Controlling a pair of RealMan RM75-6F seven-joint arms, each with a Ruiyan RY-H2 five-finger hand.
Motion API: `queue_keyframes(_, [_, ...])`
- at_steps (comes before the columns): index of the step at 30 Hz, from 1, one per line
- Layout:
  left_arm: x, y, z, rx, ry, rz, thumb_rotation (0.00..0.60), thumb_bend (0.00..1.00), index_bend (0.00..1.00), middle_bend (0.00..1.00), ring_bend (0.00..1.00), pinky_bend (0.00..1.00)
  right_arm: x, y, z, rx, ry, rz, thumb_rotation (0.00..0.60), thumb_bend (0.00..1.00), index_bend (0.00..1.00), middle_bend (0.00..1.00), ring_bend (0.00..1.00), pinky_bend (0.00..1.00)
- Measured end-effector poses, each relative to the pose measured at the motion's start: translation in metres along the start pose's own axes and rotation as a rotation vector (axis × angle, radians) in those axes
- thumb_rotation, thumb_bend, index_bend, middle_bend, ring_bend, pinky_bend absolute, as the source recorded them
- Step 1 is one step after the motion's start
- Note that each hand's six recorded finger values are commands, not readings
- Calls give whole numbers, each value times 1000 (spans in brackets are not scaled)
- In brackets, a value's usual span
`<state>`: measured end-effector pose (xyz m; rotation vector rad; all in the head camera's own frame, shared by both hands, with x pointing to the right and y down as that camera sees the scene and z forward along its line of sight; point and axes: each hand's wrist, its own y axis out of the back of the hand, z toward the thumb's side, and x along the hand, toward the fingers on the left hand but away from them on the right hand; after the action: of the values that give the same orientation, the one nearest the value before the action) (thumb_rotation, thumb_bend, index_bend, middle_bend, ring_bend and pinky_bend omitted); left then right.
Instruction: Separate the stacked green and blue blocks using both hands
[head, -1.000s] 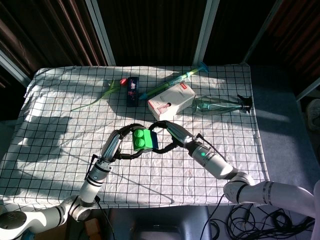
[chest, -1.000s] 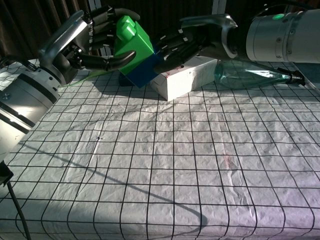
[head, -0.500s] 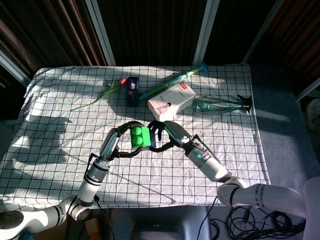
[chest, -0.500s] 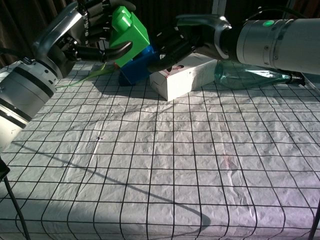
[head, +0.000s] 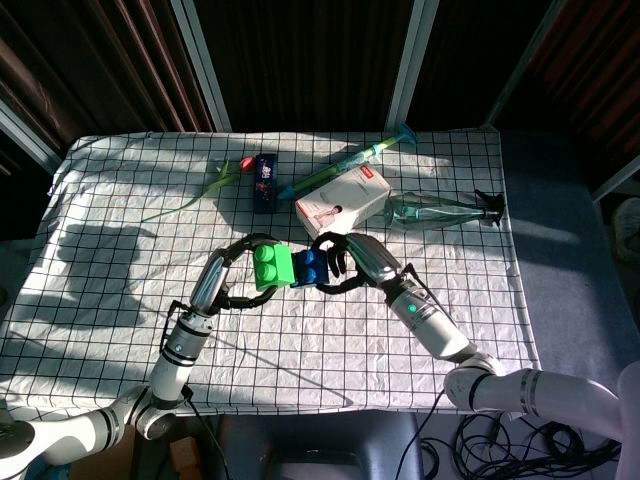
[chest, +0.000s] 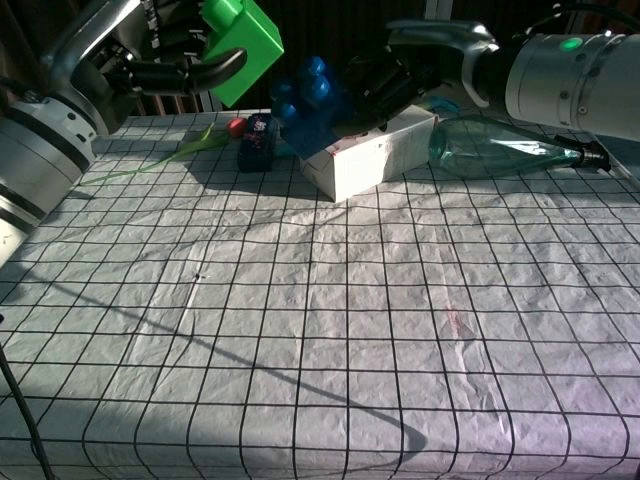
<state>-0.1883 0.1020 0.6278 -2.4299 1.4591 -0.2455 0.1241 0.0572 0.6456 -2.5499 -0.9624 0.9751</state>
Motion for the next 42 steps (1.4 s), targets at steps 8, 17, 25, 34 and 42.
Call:
queue_keyframes(8, [-11,32,-5,105,0,3,600,515,560,663,623,667,17,6,-46,177,-92,-8,600,178,907,718,627,295])
queue_keyframes(17, [-62,76,-73,255,198,-11,600,487,529,640,594,637,40,3,-116,450,-245,25,600,177,669,644,339,218])
queue_keyframes(25, [-102,71,-130,225,392,-78,600,424,444,550,491,533,47,4,-134,510,-265,41,600,177,553,540,234,134])
queue_keyframes(34, [-121,49,-142,179,425,-150,600,342,137,185,58,102,53,4,-139,517,-279,102,600,177,23,93,0,0])
queue_keyframes(42, [-127,53,-138,212,428,-214,600,289,0,0,0,0,63,10,-133,359,-300,186,600,141,0,0,0,0])
